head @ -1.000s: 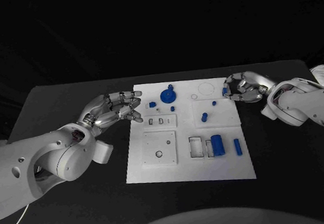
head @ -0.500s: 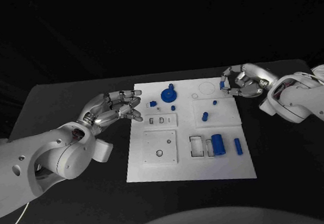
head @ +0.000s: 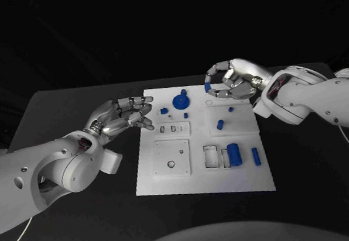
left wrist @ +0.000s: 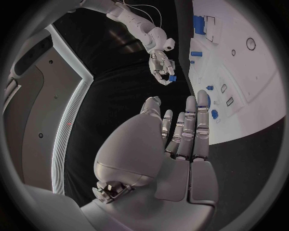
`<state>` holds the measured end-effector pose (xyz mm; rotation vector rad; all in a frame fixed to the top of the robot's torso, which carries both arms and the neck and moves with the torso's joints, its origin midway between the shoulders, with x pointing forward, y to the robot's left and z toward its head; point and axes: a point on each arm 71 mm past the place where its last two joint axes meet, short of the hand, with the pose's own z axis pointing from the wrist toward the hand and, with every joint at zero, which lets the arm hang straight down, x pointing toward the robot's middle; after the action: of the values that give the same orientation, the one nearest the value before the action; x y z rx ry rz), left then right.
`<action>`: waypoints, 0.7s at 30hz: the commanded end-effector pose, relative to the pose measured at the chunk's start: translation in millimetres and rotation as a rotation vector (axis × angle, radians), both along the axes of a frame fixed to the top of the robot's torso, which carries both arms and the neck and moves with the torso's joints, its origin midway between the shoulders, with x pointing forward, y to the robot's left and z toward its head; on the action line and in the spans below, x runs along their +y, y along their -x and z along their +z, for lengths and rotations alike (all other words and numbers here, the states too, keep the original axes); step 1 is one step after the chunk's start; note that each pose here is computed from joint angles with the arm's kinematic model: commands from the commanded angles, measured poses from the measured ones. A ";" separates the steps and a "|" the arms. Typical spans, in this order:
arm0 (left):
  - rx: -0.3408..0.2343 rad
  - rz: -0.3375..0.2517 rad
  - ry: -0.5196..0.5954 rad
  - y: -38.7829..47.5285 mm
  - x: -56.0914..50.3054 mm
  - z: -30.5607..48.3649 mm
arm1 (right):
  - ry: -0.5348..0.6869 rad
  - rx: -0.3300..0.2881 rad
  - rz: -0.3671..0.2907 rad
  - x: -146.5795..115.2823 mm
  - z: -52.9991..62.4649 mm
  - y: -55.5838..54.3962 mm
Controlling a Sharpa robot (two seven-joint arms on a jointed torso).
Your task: Assemble the parts on the task board
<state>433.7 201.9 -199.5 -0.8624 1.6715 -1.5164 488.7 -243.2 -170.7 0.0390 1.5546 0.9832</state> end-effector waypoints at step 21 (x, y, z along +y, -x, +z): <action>-0.001 -0.016 0.005 1.2 -2.6 1.2 | 0.199 0.248 0.178 80.5 -41.6 -9.0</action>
<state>433.4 201.4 -199.4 -0.8631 1.6741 -1.5161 499.0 -163.4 -205.9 -0.0823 1.8285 1.0285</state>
